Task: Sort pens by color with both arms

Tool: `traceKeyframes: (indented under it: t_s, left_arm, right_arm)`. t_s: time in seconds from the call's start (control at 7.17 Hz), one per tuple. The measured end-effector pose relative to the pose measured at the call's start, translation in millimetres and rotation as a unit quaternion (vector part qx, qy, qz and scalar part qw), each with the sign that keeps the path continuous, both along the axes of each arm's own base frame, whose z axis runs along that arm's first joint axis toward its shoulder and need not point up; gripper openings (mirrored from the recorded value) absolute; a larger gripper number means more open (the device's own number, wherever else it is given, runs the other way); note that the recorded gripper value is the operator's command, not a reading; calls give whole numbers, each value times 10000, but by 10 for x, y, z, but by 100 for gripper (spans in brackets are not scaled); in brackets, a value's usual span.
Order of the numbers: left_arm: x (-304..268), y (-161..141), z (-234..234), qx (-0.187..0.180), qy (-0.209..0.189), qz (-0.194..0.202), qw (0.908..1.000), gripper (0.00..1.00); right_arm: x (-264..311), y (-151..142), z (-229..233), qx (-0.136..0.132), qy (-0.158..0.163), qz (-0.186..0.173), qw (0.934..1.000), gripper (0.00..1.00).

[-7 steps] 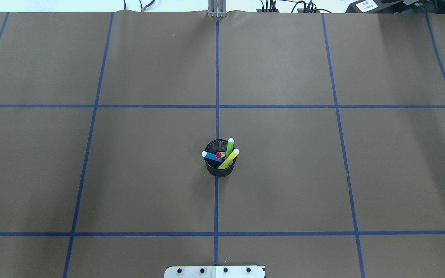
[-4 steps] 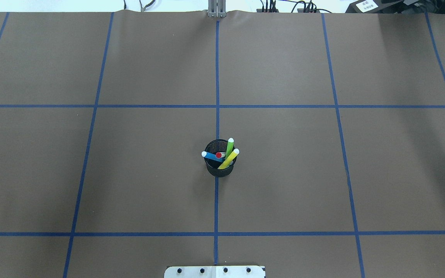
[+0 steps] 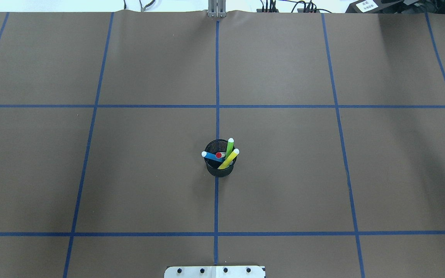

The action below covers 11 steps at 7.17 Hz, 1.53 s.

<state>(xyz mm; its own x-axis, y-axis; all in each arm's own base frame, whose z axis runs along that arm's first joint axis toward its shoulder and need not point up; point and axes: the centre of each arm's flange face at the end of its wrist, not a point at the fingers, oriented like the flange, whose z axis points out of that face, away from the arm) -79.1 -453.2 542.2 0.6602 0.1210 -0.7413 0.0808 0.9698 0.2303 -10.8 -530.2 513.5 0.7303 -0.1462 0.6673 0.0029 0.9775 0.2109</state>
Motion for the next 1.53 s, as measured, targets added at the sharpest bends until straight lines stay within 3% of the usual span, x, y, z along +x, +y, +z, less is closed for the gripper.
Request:
traceKeyframes:
  t_s: [0.28,0.7,1.12,1.53]
  left_arm:
    - [149,-93,-224,479,336,161,9982,100]
    - [601,-315,-742,579,809,159,9949,100]
    - [1579,-637,-1562,39,1272,205,9917,100]
    - [2914,-625,-2307,-606,1410,240,9879,100]
  right_arm:
    - [-239,-82,-244,268,-82,-154,9995,99]
    - [-558,-145,-602,344,-222,-158,9990,100]
    - [-1058,-131,-948,95,-420,-39,9991,100]
    - [-1606,-95,-1196,-306,-497,190,9981,100]
